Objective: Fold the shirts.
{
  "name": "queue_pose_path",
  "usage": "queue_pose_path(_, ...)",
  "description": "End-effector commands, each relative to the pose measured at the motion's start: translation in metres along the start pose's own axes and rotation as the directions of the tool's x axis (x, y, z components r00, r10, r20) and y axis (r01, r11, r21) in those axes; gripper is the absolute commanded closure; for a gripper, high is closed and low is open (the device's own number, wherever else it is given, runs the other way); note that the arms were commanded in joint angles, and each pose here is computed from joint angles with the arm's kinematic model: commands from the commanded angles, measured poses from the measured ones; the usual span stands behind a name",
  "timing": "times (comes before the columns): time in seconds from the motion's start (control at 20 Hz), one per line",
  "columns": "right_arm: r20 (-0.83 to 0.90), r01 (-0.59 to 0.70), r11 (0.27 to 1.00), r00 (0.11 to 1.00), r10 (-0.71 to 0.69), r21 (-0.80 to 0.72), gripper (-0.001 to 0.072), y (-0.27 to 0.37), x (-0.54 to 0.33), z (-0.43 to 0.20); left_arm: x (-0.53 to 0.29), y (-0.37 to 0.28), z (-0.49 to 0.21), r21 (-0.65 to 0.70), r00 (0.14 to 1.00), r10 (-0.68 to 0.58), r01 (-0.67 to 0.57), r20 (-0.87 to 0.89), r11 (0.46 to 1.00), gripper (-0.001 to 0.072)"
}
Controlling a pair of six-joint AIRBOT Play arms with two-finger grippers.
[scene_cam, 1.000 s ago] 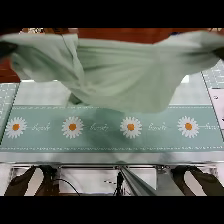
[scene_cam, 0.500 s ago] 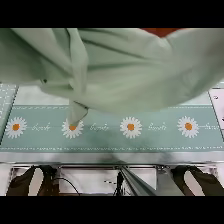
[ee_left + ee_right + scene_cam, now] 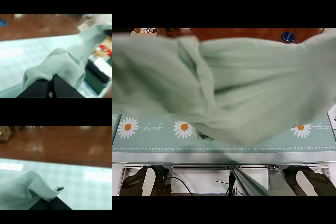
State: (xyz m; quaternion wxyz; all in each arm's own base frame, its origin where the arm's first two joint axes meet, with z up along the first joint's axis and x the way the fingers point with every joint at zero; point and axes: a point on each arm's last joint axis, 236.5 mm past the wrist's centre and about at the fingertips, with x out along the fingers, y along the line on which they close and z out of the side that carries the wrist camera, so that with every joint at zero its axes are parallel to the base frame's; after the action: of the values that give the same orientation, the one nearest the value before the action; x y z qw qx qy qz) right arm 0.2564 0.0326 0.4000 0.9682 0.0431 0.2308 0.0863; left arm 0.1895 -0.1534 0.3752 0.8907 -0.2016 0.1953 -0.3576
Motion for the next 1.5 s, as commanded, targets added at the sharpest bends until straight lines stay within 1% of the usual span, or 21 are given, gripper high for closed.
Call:
queue_pose_path(0.0, -0.109, -0.080, 0.992, 0.990, 0.091, 0.102, 0.0687, -0.007, 0.062, -0.003, 0.005, 0.077, -0.039, -0.105, 0.972, 0.199, -0.212, -0.124, 0.971, 0.0673)
queue_pose_path(0.1, -0.163, -0.205, 0.957, 0.957, 0.240, 0.206, 0.0687, 0.001, 0.118, -0.005, 0.017, 0.106, -0.058, -0.216, 0.973, 0.180, -0.209, -0.145, 0.954, 0.0674)
queue_pose_path(0.15, -0.203, -0.259, 0.931, 0.927, 0.315, 0.258, 0.0687, 0.007, 0.145, -0.013, 0.023, 0.120, -0.069, -0.269, 0.972, 0.176, -0.213, -0.156, 0.939, 0.0674)
queue_pose_path(0.25, -0.318, -0.294, 0.903, 0.864, 0.392, 0.313, 0.0687, 0.019, 0.202, -0.042, 0.034, 0.153, -0.096, -0.365, 0.968, 0.180, -0.234, -0.176, 0.901, 0.0673)
queue_pose_path(0.4, -0.472, -0.294, 0.910, 0.783, 0.404, 0.291, 0.0687, 0.044, 0.275, -0.097, 0.047, 0.199, -0.136, -0.487, 0.959, 0.213, -0.278, -0.185, 0.828, 0.0673)
queue_pose_path(0.5, -0.518, -0.287, 0.922, 0.764, 0.384, 0.261, 0.0686, 0.057, 0.319, -0.125, 0.052, 0.229, -0.158, -0.554, 0.950, 0.260, -0.313, -0.175, 0.771, 0.0673)
queue_pose_path(0.65, -0.540, -0.254, 0.939, 0.769, 0.341, 0.231, 0.0686, 0.063, 0.369, -0.154, 0.055, 0.263, -0.188, -0.624, 0.929, 0.328, -0.360, -0.170, 0.694, 0.0673)
queue_pose_path(0.85, -0.526, -0.224, 0.941, 0.785, 0.329, 0.254, 0.0685, 0.057, 0.397, -0.165, 0.053, 0.289, -0.208, -0.662, 0.904, 0.396, -0.396, -0.161, 0.636, 0.0673)
queue_pose_path(0.9, -0.521, -0.224, 0.941, 0.788, 0.328, 0.253, 0.0638, 0.057, 0.398, -0.164, 0.052, 0.293, -0.211, -0.667, 0.900, 0.405, -0.401, -0.160, 0.628, 0.0673)
queue_pose_path(0.95, -0.519, -0.230, 0.939, 0.787, 0.333, 0.255, 0.0487, 0.058, 0.397, -0.162, 0.052, 0.294, -0.214, -0.670, 0.899, 0.406, -0.404, -0.164, 0.623, 0.0673)
queue_pose_path(1.0, -0.525, -0.253, 0.939, 0.780, 0.341, 0.234, 0.0379, 0.061, 0.389, -0.160, 0.053, 0.294, -0.216, -0.671, 0.899, 0.405, -0.405, -0.167, 0.621, 0.0673)
queue_pose_path(1.05, -0.540, -0.277, 0.942, 0.771, 0.336, 0.192, 0.0363, 0.061, 0.378, -0.159, 0.053, 0.294, -0.217, -0.672, 0.899, 0.404, -0.405, -0.169, 0.620, 0.0673)
queue_pose_path(1.1, -0.563, -0.291, 0.946, 0.761, 0.321, 0.145, 0.0363, 0.057, 0.363, -0.157, 0.053, 0.294, -0.217, -0.673, 0.899, 0.403, -0.405, -0.170, 0.619, 0.0673)
queue_pose_path(1.15, -0.601, -0.269, 0.961, 0.759, 0.250, 0.059, 0.0363, 0.038, 0.348, -0.158, 0.053, 0.294, -0.217, -0.673, 0.899, 0.404, -0.405, -0.170, 0.619, 0.0673)
queue_pose_path(1.2, -0.653, -0.179, 0.982, 0.751, 0.101, -0.055, 0.0363, 0.000, 0.332, -0.164, 0.053, 0.294, -0.217, -0.673, 0.899, 0.404, -0.405, -0.170, 0.619, 0.0673)
queue_pose_path(1.25, -0.698, -0.066, 0.985, 0.713, -0.065, -0.160, 0.0363, -0.044, 0.313, -0.170, 0.053, 0.294, -0.217, -0.669, 0.899, 0.404, -0.406, -0.169, 0.623, 0.0673)
queue_pose_path(1.3, -0.743, 0.027, 0.977, 0.644, -0.180, -0.213, 0.0363, -0.082, 0.291, -0.178, 0.053, 0.294, -0.217, -0.658, 0.899, 0.404, -0.408, -0.170, 0.633, 0.0673)
queue_pose_path(1.35, -0.772, 0.061, 0.988, 0.618, -0.151, -0.144, 0.0362, -0.096, 0.281, -0.187, 0.053, 0.294, -0.217, -0.654, 0.899, 0.404, -0.410, -0.170, 0.636, 0.0673)
queue_pose_path(1.4, -0.805, 0.061, 0.998, 0.591, -0.048, -0.015, 0.0361, -0.097, 0.274, -0.204, 0.053, 0.294, -0.217, -0.654, 0.899, 0.404, -0.410, -0.170, 0.636, 0.0673)
queue_pose_path(1.45, -0.822, 0.053, 0.991, 0.564, 0.075, 0.127, 0.0353, -0.090, 0.270, -0.222, 0.053, 0.294, -0.217, -0.654, 0.899, 0.404, -0.409, -0.170, 0.636, 0.0673)
